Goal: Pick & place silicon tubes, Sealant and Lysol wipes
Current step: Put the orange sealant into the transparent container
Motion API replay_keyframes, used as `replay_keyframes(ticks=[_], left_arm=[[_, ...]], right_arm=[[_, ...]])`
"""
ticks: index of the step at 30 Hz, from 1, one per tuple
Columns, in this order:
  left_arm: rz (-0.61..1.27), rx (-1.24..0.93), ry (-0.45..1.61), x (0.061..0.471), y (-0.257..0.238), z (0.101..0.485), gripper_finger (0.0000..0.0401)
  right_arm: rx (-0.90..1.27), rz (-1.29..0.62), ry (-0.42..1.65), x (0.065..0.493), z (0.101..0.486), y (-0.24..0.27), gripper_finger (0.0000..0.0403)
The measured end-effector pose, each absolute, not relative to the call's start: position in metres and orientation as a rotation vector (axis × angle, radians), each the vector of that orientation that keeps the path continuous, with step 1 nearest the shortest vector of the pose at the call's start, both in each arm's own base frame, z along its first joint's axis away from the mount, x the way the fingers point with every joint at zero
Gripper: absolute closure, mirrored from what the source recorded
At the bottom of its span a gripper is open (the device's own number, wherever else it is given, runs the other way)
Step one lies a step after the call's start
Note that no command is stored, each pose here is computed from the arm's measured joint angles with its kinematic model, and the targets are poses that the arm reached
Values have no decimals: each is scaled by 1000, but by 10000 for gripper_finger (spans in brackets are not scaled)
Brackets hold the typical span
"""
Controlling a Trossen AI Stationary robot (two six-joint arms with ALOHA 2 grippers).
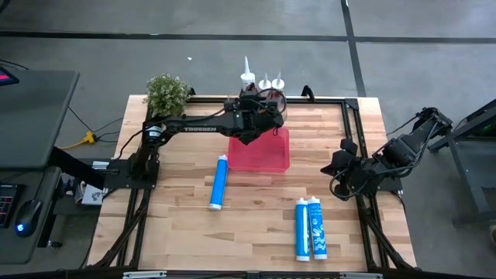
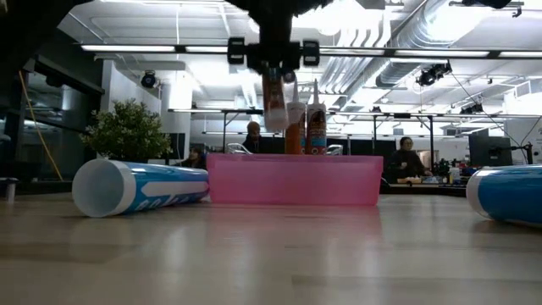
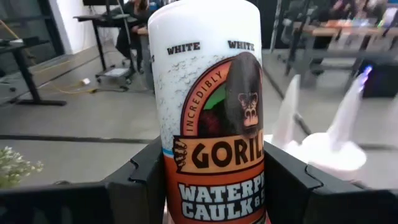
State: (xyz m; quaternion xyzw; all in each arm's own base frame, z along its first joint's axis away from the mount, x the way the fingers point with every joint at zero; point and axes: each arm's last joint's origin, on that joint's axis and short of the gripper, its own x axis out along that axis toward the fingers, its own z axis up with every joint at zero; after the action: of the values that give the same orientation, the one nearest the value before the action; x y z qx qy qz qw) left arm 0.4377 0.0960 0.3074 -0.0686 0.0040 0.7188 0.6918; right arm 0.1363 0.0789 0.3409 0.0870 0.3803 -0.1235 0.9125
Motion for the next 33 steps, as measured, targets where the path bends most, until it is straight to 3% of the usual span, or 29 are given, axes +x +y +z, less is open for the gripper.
replay_keyframes(ticks=[20,33], left_arm=[[1733,-118,67,447,151,245,221],[1732,-138,55,452,154,237,223]], right_arm=[[129,-341,801,152,330,87,403],[88,-368,835,158,323,90,403]])
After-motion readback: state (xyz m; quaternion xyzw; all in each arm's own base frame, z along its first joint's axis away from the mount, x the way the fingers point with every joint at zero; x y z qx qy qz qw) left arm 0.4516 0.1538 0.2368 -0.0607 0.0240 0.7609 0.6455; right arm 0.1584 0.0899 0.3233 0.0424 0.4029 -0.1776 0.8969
